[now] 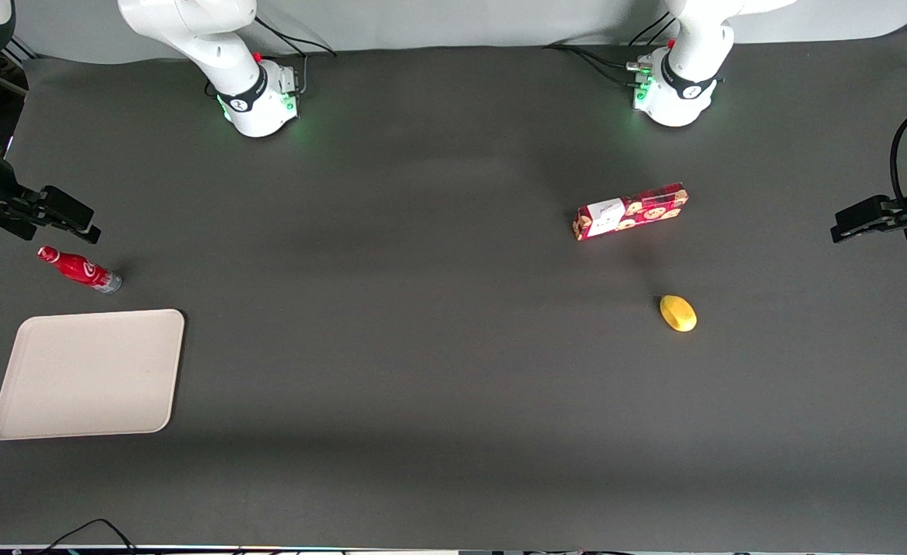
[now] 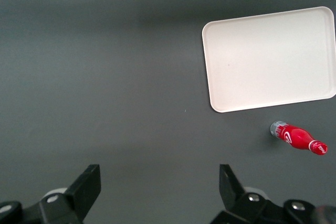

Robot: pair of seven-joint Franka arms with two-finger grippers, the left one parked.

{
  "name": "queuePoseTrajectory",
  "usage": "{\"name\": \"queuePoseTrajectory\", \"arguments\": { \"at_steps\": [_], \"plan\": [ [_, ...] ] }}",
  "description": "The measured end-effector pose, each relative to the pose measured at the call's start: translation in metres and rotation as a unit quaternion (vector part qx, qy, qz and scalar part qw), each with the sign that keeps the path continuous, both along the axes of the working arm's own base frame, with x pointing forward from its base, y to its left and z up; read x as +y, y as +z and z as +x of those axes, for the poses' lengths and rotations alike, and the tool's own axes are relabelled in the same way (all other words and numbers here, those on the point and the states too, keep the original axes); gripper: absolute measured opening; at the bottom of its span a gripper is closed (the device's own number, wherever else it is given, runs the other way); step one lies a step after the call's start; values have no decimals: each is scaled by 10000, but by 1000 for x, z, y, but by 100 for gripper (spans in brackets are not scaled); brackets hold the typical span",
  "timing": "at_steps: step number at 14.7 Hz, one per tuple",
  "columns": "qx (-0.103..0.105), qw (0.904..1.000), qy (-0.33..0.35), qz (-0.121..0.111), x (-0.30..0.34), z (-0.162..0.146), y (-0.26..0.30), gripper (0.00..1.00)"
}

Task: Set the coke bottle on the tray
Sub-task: 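Move the open right gripper down over the red Coca-Cola bottle's cap end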

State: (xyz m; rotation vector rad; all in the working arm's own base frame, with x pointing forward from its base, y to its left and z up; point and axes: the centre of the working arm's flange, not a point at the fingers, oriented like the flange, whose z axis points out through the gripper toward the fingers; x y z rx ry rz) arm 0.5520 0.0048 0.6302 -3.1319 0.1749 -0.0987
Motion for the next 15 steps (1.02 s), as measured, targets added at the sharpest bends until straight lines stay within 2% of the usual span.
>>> {"name": "queuePoseTrajectory", "arguments": {
  "at_steps": [3,7,10,11,15],
  "plan": [
    [31,10000,10,-1,2,1,-2,100],
    [175,9998,1,-17,1,5,-15,100],
    [459,9983,-158,-310,-26,7,-50,100],
    [476,9980,-173,-381,-41,9,-67,100],
    [336,9982,139,-471,-126,5,-139,100]
  ]
}}
